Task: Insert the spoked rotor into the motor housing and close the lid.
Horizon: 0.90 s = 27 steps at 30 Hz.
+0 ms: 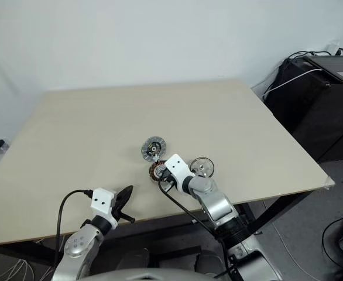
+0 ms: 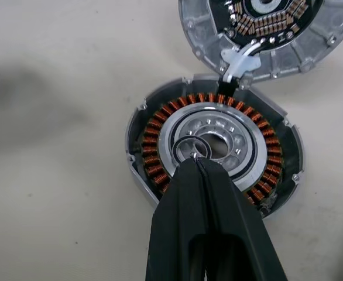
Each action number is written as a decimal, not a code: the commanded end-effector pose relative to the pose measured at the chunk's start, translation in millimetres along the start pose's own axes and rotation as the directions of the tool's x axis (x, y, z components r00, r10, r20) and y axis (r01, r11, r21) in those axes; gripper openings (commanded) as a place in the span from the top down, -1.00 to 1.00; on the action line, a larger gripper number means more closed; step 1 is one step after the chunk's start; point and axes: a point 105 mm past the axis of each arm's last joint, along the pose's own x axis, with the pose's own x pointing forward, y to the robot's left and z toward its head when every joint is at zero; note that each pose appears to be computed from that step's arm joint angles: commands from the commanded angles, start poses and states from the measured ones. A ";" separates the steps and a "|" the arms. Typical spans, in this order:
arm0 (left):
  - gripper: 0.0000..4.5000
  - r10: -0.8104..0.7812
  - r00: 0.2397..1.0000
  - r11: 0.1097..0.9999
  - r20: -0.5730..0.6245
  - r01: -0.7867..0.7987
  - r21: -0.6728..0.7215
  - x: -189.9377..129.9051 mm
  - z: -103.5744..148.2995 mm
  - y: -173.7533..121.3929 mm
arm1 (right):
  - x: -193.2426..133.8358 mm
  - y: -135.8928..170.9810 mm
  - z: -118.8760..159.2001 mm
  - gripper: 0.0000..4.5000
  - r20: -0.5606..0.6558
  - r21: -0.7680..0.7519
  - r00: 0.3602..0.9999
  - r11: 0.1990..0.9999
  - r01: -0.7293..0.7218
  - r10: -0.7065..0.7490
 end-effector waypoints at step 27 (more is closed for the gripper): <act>1.00 -0.013 0.999 1.000 0.051 0.014 -0.006 6.2 14.1 -4.7 | 15.6 -7.3 16.6 0.99 -0.017 -0.045 1.000 0.999 -0.021 0.021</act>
